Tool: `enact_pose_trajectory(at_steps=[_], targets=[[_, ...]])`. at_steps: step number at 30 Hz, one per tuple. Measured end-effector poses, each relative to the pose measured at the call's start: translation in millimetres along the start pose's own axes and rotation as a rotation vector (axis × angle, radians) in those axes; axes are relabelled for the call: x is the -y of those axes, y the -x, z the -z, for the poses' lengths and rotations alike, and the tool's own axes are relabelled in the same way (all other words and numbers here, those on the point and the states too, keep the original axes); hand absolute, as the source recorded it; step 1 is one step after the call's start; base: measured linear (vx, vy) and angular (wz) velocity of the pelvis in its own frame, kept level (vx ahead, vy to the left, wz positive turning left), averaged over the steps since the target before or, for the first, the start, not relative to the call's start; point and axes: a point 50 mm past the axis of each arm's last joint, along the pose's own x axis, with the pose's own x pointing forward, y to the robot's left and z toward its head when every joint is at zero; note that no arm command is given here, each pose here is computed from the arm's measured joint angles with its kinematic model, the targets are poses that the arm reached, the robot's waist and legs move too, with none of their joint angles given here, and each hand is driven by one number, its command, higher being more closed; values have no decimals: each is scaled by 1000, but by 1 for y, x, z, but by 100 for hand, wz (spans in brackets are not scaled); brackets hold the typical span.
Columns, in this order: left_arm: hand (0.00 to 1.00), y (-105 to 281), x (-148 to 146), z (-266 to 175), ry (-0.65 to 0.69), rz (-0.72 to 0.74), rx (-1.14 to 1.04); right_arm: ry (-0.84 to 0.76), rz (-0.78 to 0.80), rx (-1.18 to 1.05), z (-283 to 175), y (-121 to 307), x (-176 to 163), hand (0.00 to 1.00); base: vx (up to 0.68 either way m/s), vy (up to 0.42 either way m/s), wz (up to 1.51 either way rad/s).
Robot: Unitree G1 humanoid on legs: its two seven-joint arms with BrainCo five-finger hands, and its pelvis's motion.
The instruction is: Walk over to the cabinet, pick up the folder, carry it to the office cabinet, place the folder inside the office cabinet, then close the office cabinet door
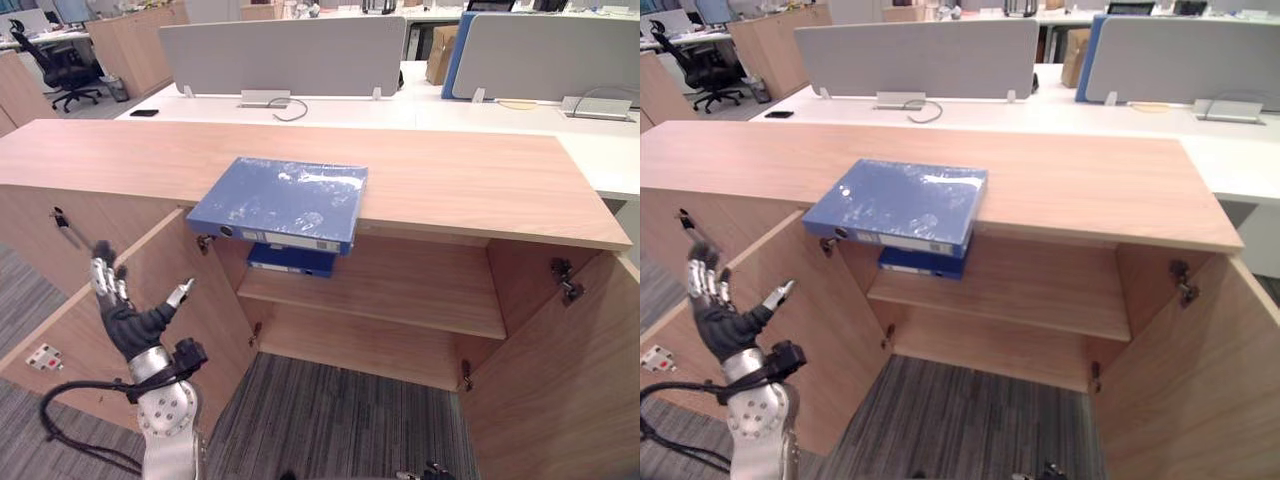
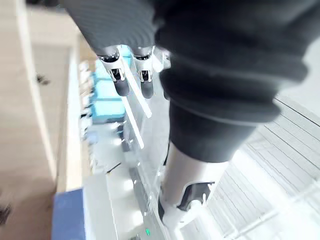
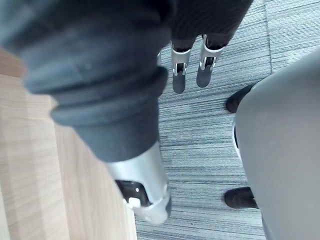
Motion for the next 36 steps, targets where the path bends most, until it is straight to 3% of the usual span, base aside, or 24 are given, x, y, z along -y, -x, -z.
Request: enact_pose_trajectory(at_steps=[6, 10, 13, 20, 36], targets=[[0, -11, 43, -31, -200, 250, 377, -36, -2, 5, 0, 0, 1, 0, -45, 23, -24], [0, -15, 71, -15, -338, 415, 462, -36, -18, 37, -5, 0, 2, 0, -49, 42, -15], [0, -15, 76, 6, -456, 497, 463, -35, -17, 40, -6, 0, 3, 0, -42, 30, -9], [0, -37, 75, 31, -636, 569, 478, -68, -11, 35, -3, 1, 7, 0, -23, 32, -2], [0, -84, 88, 12, -771, 541, 646, -104, -16, 36, -2, 1, 9, 0, -22, 35, -1]])
